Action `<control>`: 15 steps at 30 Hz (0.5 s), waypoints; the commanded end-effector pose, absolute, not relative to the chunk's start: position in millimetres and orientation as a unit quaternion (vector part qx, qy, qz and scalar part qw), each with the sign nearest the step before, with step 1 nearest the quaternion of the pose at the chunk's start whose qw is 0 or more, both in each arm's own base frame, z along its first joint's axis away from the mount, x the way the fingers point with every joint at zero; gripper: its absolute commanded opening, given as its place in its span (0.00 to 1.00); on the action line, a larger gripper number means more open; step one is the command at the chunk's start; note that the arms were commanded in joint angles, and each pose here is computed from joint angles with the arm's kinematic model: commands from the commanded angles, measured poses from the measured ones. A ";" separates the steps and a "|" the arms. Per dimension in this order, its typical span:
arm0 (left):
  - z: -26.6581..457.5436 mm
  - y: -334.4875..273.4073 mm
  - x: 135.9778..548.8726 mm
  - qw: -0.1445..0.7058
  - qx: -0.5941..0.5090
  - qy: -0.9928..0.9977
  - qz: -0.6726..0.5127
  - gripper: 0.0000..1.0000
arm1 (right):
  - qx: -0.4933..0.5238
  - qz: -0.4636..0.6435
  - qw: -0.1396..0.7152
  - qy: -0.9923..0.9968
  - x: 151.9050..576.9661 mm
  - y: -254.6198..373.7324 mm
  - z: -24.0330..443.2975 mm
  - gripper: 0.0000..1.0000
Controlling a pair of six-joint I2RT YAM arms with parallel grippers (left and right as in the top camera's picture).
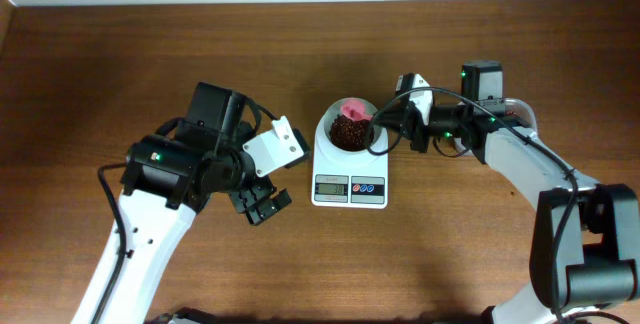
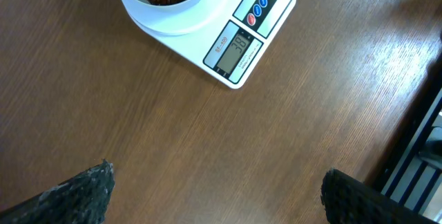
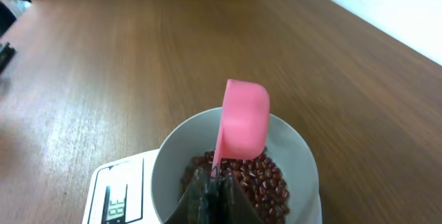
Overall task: Scoop and weigh 50g on scale
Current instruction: 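Tip the pink scoop to pour beans into the bowl, then move the scoop back into the bean tub and scoop beans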
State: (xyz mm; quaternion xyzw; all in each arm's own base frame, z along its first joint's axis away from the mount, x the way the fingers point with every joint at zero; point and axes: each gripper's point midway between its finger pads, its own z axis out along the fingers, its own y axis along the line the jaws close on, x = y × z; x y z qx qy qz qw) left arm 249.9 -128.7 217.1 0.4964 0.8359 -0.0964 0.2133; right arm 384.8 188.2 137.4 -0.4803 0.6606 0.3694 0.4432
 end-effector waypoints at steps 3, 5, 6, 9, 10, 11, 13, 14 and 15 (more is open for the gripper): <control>226.2 -129.3 251.5 0.228 0.500 0.830 -0.097 0.99 | -0.497 0.395 0.448 0.629 373.2 199.0 147.5 0.04; 226.2 -129.3 251.5 0.228 0.500 0.830 -0.097 0.99 | -0.510 0.376 0.458 0.623 376.5 196.7 145.5 0.04; 226.2 -129.3 251.5 0.228 0.500 0.830 -0.097 0.99 | -0.513 0.310 0.456 0.658 393.1 187.8 129.6 0.04; 226.2 -129.3 251.5 0.228 0.500 0.830 -0.097 0.99 | -0.498 0.325 0.456 0.663 390.2 189.8 142.5 0.04; 226.2 -129.3 251.5 0.228 0.500 0.830 -0.097 0.99 | -0.497 0.322 0.458 0.664 390.1 188.7 146.4 0.04; 226.2 -129.3 251.5 0.228 0.500 0.830 -0.097 0.99 | -0.495 0.307 0.459 0.670 393.4 186.0 145.9 0.04; 226.2 -129.3 251.5 0.228 0.500 0.830 -0.097 0.99 | -0.500 0.295 0.461 0.671 395.0 188.1 145.3 0.04; 226.2 -129.3 251.5 0.228 0.500 0.830 -0.097 0.99 | -0.503 0.311 0.466 0.658 390.1 190.9 153.2 0.04; 226.2 -129.3 251.5 0.228 0.500 0.830 -0.097 0.99 | -0.505 0.327 0.473 0.643 384.8 191.2 164.4 0.04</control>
